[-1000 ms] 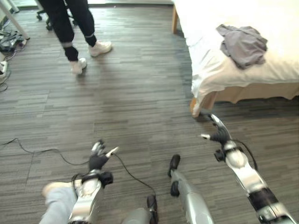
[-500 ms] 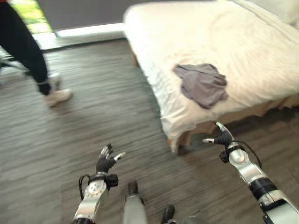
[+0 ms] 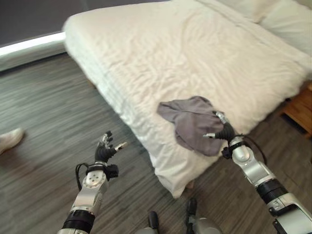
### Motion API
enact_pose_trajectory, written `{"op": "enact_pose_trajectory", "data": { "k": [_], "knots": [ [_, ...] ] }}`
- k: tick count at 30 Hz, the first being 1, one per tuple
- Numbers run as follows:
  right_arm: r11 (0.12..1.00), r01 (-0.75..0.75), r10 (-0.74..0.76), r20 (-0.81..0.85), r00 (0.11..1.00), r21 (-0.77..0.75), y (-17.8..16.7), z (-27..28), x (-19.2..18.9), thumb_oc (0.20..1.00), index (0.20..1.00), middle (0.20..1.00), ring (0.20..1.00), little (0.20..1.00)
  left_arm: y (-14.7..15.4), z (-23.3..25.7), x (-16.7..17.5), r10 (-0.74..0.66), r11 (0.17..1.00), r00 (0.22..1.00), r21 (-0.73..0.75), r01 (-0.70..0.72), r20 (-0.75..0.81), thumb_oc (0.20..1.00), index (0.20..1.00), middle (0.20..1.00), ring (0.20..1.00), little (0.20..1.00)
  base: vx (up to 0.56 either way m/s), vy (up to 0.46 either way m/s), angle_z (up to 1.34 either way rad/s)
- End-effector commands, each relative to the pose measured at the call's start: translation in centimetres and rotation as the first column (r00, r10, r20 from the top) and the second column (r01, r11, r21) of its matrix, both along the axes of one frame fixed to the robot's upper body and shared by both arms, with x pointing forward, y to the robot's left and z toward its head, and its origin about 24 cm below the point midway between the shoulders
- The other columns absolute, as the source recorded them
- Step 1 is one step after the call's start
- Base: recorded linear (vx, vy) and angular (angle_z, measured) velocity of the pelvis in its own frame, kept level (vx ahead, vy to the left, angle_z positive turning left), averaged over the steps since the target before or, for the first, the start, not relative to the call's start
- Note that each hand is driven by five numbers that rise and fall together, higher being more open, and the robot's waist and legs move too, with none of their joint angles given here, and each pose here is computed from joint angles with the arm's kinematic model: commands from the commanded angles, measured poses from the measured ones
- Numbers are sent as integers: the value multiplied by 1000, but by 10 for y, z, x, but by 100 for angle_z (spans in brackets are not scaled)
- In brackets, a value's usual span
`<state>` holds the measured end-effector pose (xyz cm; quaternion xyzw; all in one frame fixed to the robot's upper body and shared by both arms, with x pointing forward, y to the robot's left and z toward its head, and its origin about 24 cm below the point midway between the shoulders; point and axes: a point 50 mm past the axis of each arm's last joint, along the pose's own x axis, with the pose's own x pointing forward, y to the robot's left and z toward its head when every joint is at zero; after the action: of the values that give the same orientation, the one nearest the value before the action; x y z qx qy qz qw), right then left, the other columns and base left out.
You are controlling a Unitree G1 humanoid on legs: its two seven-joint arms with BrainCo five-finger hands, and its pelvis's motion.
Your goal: Pick up bed clothes into laundry basket.
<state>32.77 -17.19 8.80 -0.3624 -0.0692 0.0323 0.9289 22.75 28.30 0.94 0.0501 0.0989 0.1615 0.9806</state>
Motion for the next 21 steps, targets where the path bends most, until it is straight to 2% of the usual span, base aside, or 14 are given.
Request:
{"op": "enact_pose_trajectory", "data": {
  "k": [1, 3, 5, 10, 21],
  "knots": [
    [998, -15, 23, 145, 989, -59, 6, 31, 11, 1000, 1000, 1000, 1000, 1000, -16, 4, 12, -110, 993, 994, 50, 109, 25, 1000, 1000, 1000, 1000, 1000, 53, 15, 10],
    [998, -15, 23, 145, 989, -59, 6, 31, 11, 1000, 1000, 1000, 1000, 1000, -16, 4, 12, -110, 993, 994, 50, 109, 25, 1000, 1000, 1000, 1000, 1000, 43, 8, -1],
    [987, -20, 44, 148, 988, -161, 14, 31, 18, 1000, 1000, 1000, 1000, 1000, -23, -1, 6, -137, 990, 990, 24, 136, 18, 1000, 1000, 1000, 1000, 1000, 101, 16, -32],
    [958, 4, 38, 142, 989, -286, 23, 29, 34, 1000, 1000, 1000, 1000, 1000, -28, 2, 12, -158, 987, 987, 30, 157, 41, 1000, 1000, 1000, 1000, 1000, 37, -11, -31],
    [951, -45, 61, 45, 997, -306, 52, 12, 47, 1000, 1000, 1000, 1000, 1000, -36, 11, 35, -153, 988, 983, 21, 152, 96, 1000, 1000, 1000, 1000, 1000, -25, -17, 8]
  ]
}}
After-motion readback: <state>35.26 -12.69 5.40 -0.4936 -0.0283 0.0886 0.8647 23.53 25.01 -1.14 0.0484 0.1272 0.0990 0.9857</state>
